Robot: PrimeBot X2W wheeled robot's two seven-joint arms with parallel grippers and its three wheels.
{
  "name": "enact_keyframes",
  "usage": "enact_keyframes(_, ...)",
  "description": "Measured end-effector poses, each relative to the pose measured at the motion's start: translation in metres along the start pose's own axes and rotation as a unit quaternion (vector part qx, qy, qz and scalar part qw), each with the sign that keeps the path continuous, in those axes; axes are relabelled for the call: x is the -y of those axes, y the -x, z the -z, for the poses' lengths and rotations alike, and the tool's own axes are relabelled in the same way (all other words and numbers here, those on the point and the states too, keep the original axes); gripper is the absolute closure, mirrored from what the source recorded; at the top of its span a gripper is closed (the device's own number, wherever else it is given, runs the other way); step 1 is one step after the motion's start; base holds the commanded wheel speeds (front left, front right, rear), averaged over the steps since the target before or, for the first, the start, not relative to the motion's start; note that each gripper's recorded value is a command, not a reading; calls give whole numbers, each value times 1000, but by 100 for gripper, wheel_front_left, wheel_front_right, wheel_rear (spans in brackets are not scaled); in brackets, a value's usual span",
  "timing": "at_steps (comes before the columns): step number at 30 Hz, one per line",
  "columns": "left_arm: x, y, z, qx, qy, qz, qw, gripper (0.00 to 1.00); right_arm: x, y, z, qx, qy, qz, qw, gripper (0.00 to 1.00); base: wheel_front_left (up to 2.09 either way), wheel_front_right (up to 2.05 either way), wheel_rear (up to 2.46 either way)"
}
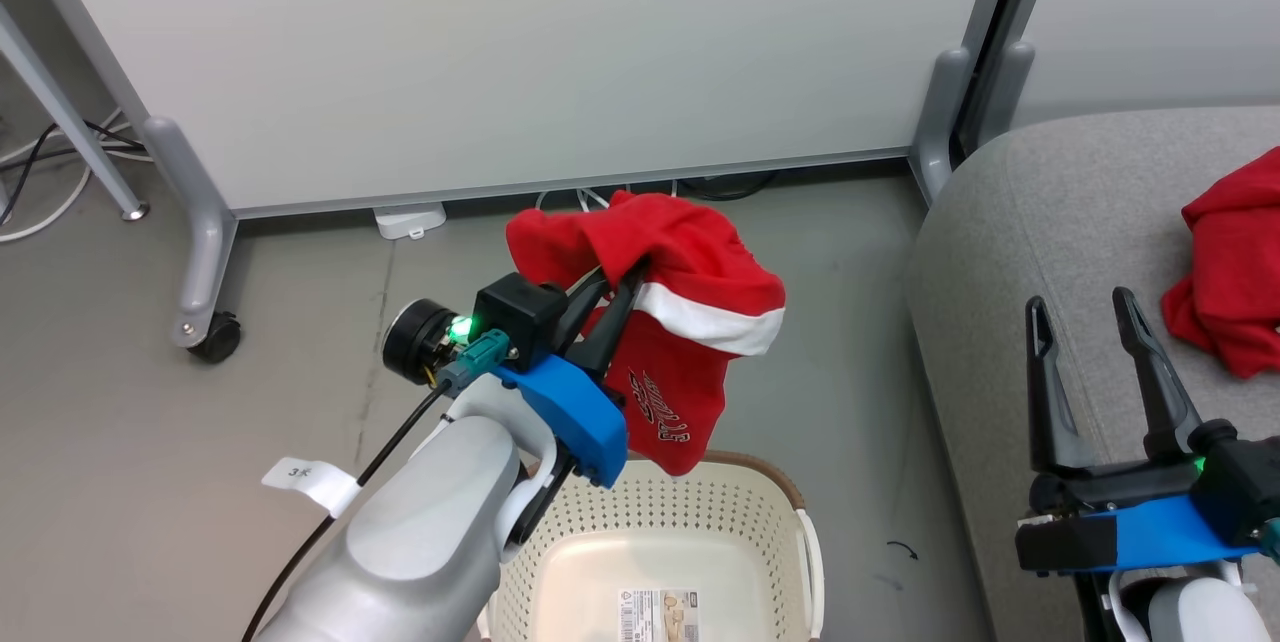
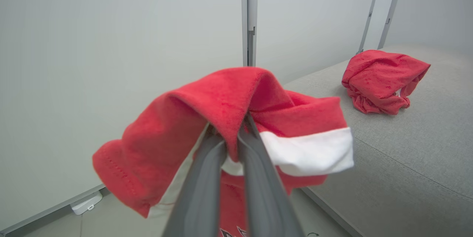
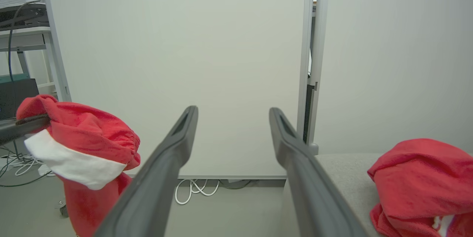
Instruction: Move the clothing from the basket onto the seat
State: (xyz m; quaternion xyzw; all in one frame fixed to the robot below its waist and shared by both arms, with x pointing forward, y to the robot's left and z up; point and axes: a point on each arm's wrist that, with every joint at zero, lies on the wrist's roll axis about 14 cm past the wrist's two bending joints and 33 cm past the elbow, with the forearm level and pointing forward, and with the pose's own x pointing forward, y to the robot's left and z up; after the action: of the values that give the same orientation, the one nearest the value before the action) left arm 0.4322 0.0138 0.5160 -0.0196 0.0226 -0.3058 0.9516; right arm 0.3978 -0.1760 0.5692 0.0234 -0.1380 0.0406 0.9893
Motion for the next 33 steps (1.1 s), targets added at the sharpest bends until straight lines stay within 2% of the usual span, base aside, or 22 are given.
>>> enact_keyframes(10, 13, -1, -25, 38, -17, 18, 999, 100, -4, 6, -2, 0, -5, -4, 1000, 0, 0, 0, 0)
enact_keyframes(14, 16, -2, -23, 36, -18, 23, 999, 100, -17, 5, -5, 4, -3, -24, 1000, 0, 0, 0, 0)
enact_keyframes(19, 20, -3, -18, 31, -18, 28, 999, 100, -49, -3, -12, 17, 6, -77, 997, 0, 0, 0, 0)
enact_keyframes(24, 24, -6, -16, 28, -19, 35, 999, 100, -85, -12, -16, 27, 24, -148, 988, 0, 0, 0, 0)
enact_keyframes(30, 28, -9, -22, 35, -18, 40, 998, 100, -113, -18, 0, 8, 50, -208, 977, 0, 0, 0, 0)
enact_keyframes(33, 33, -10, -23, 37, -16, 46, 998, 100, -120, -19, 12, -5, 87, -233, 969, 0, 0, 0, 0)
